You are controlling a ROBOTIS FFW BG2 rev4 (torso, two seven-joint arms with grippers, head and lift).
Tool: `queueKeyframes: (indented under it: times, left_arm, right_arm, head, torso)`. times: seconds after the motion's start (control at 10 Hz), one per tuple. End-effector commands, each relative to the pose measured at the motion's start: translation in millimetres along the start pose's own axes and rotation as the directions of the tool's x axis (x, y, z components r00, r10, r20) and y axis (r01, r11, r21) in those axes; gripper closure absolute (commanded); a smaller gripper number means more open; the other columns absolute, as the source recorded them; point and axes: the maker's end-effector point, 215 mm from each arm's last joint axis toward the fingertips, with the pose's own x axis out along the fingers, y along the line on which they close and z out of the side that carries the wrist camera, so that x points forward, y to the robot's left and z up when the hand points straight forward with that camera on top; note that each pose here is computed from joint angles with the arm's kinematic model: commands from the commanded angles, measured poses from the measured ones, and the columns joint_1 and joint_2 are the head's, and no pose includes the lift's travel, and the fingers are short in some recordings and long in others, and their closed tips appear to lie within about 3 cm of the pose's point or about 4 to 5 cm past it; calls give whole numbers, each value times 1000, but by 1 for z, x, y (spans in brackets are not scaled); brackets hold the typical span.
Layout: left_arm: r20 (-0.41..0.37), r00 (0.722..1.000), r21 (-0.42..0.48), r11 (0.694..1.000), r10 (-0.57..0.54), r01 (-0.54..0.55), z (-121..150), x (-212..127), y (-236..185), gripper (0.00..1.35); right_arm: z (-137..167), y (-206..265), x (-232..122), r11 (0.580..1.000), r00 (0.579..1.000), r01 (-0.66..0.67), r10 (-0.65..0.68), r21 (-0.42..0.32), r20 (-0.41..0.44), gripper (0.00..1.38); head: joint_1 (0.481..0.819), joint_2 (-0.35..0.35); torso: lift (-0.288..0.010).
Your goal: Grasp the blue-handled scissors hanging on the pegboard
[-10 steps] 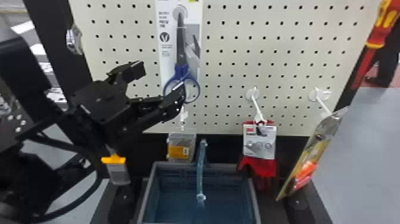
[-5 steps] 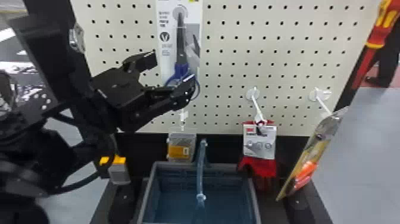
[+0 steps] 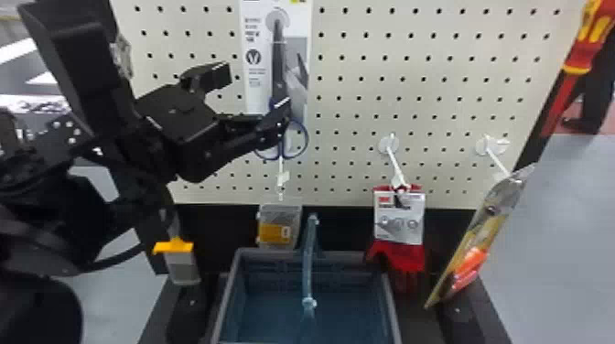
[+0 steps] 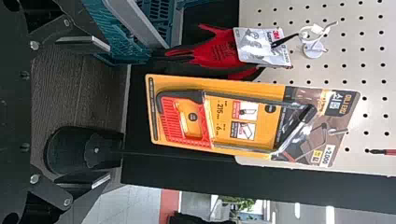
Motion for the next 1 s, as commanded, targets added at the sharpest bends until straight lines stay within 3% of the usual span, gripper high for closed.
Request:
queueKeyframes:
  times: [0.0,0.2,0.7,0.8,0.9]
  left_arm:
    - [-1,1000,-11,1000,16,-16,-7,8,11,280]
    - [-2,1000,-25,1000,5,-5,-14,23,16,280]
    - [34,998,5,998,-58,58,5,39,8,266]
    - [32,997,32,997,-68,67,10,42,6,306]
    - [28,997,53,996,-79,77,13,44,4,541]
  right_arm:
    - [0,0,0,1000,1000,0,0,0,0,318]
    - [1,0,1,1000,1000,-1,1,0,2,318]
    - [-2,0,-1,1000,1000,1,-1,2,-4,318]
    - [-2,0,-1,1000,1000,-1,1,2,-4,318]
    - [-2,0,-1,1000,1000,1,-1,2,-4,318]
  head:
    - [549,0]
    - [549,0]
    - [549,0]
    - [549,0]
    - [549,0]
  torso:
    - [-100]
    - [-100]
    - [-100]
    - [-100]
    - [-100]
